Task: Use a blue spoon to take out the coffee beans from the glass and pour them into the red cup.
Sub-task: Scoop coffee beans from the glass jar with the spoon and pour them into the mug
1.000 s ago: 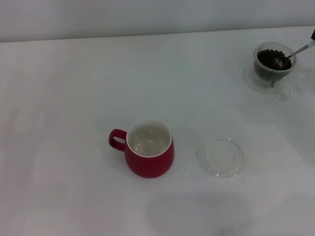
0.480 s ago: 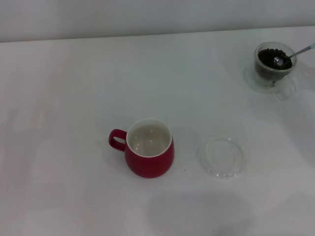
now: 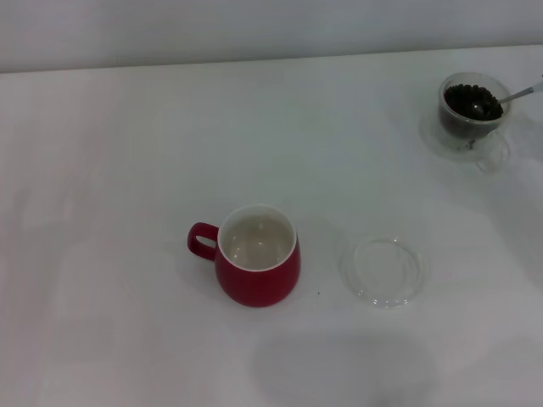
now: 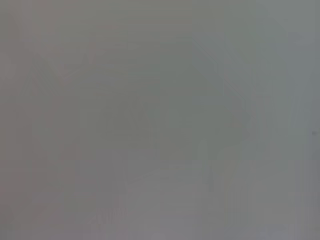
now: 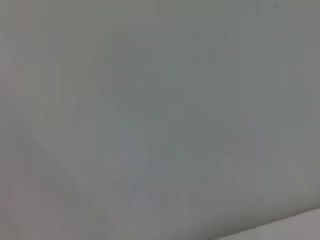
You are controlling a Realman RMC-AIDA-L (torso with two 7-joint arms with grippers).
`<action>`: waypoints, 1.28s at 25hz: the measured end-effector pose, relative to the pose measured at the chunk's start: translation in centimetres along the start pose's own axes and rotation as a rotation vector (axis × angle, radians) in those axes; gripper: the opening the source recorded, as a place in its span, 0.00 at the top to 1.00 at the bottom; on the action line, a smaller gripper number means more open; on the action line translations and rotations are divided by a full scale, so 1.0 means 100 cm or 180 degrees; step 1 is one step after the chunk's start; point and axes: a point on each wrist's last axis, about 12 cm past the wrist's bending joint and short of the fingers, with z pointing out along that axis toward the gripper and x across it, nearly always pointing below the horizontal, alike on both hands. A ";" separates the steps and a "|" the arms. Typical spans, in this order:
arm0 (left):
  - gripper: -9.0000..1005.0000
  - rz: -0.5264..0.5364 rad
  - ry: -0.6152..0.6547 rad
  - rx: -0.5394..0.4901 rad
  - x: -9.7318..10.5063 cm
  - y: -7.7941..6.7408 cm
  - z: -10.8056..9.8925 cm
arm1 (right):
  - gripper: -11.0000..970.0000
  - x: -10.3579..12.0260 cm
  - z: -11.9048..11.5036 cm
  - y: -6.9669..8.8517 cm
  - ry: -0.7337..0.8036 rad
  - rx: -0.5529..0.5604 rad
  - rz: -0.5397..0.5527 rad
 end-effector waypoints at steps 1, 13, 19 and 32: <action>0.13 -0.0001 0.0000 0.0001 0.000 0.000 0.000 | 0.82 0.000 -0.001 -0.001 -0.0001 0.0010 0.0042; 0.13 -0.0008 -0.0003 0.0001 0.000 0.000 -0.003 | 0.82 -0.001 -0.008 -0.007 0.0024 0.0058 0.0537; 0.13 -0.0007 -0.0003 0.0002 0.000 0.000 -0.003 | 0.82 0.000 -0.008 -0.005 0.0059 0.0031 0.0663; 0.13 0.0000 0.0010 -0.0014 0.001 0.001 -0.003 | 0.82 0.004 -0.003 -0.002 0.0117 -0.0011 0.0855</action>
